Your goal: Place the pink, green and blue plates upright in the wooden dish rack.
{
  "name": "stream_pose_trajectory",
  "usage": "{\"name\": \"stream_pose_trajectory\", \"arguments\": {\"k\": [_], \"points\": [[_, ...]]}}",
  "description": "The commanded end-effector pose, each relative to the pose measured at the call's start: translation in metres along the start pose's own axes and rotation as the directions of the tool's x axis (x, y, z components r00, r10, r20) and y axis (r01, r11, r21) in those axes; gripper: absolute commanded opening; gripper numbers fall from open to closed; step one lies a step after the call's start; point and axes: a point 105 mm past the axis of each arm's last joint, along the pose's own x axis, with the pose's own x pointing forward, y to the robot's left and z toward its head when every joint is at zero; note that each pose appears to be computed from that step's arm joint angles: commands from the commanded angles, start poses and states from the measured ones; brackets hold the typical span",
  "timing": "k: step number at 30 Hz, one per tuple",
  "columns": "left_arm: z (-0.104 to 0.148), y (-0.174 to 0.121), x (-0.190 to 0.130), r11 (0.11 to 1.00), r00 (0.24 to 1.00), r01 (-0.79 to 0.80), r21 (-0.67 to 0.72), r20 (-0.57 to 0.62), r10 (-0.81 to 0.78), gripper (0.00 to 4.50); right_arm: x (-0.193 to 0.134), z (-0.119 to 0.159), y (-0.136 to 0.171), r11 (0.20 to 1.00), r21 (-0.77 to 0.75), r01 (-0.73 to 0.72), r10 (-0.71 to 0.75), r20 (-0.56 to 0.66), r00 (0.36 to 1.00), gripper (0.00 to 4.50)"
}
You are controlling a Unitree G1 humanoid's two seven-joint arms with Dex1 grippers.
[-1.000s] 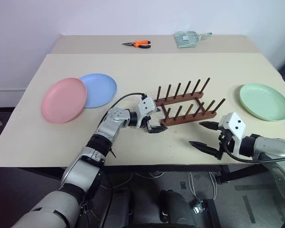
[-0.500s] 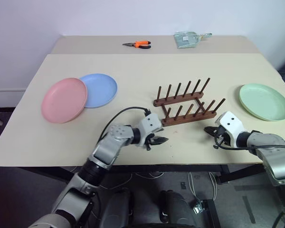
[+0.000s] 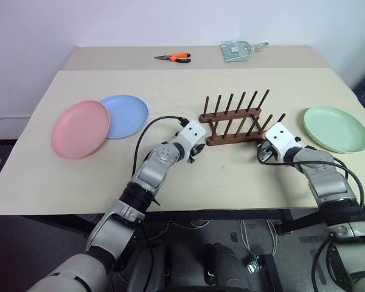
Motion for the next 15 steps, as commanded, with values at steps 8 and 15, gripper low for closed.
{"name": "stream_pose_trajectory", "arguments": {"k": [8,15], "points": [[-0.016,0.017,-0.017,0.998,0.999,-0.006,-0.070,-0.047,0.003,2.17,-0.006,0.006,-0.001,1.000,-0.027,0.007,-0.006,0.043,0.999,0.03],[-0.003,-0.026,-0.035,0.959,0.966,0.257,-0.115,0.012,-0.258,2.17,-0.019,0.004,0.001,1.000,-0.017,-0.006,0.006,0.046,0.999,0.03]]}}
